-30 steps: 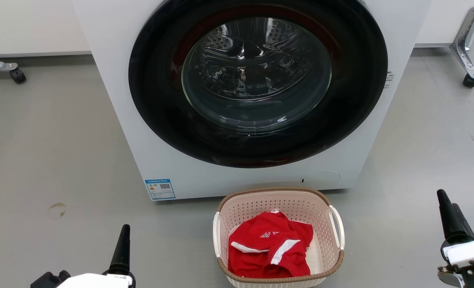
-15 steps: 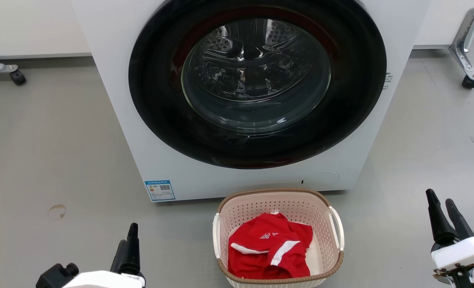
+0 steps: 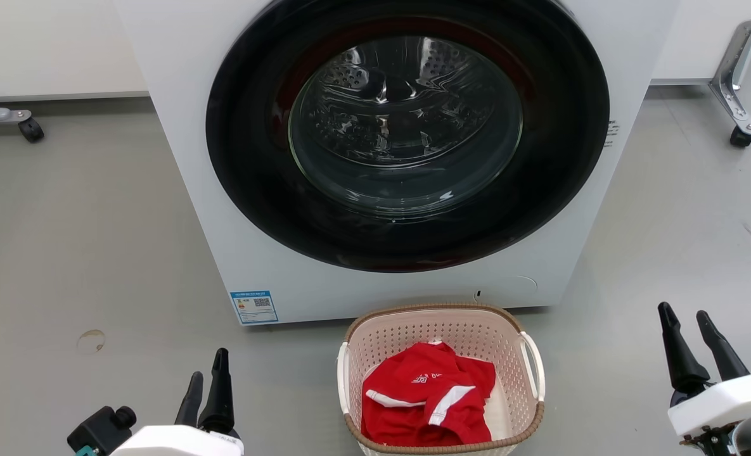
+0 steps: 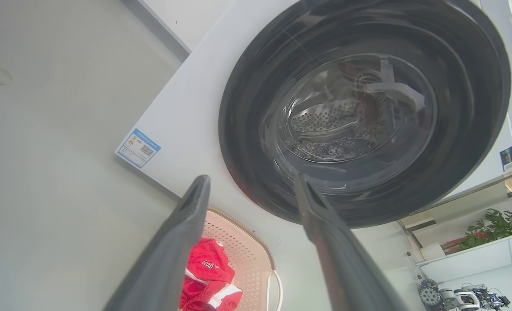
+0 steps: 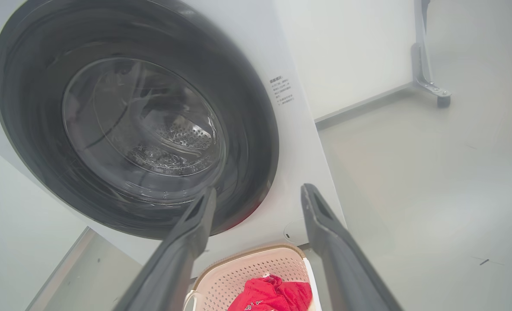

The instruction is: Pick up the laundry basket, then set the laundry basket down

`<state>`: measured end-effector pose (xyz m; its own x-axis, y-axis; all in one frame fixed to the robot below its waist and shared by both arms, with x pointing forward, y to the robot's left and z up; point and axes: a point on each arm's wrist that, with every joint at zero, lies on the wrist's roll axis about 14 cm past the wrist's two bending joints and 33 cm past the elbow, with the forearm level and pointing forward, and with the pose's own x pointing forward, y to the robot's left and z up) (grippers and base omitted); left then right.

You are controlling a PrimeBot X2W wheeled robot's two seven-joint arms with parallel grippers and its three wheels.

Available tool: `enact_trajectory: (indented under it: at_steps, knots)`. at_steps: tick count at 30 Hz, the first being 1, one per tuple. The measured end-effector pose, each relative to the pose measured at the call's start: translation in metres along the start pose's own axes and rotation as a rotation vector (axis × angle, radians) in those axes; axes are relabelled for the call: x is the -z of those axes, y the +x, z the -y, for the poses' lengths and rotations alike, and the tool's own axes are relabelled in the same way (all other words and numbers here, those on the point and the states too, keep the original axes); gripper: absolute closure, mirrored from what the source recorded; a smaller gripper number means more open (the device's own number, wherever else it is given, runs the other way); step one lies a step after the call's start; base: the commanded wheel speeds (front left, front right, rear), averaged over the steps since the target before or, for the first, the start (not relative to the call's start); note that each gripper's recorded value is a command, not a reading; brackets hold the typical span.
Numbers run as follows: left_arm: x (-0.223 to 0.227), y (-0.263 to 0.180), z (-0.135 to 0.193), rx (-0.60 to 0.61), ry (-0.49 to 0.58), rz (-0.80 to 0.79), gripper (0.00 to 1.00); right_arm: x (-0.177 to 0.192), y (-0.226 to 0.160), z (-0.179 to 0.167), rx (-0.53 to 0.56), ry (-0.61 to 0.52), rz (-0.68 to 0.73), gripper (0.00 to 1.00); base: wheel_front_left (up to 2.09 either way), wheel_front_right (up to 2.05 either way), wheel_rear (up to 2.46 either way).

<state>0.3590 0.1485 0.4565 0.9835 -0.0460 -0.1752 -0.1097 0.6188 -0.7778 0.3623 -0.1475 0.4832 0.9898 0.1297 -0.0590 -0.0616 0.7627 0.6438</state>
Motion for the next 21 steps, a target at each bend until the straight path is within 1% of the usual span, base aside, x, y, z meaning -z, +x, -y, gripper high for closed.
enact_trajectory:
  at_steps: [7, 21]
  knots:
    - [0.0, -0.001, 0.004, 0.015, 0.074, 0.013, 0.0, 0.005, -0.005, -0.002, -0.01, -0.079, -0.005, 0.0, 0.0, 0.0, 0.0]
    - [0.0, -0.003, 0.011, 0.044, 0.227, 0.034, 0.0, 0.005, -0.005, -0.014, -0.067, -0.254, 0.005, 0.0, 0.0, 0.0, 0.0]
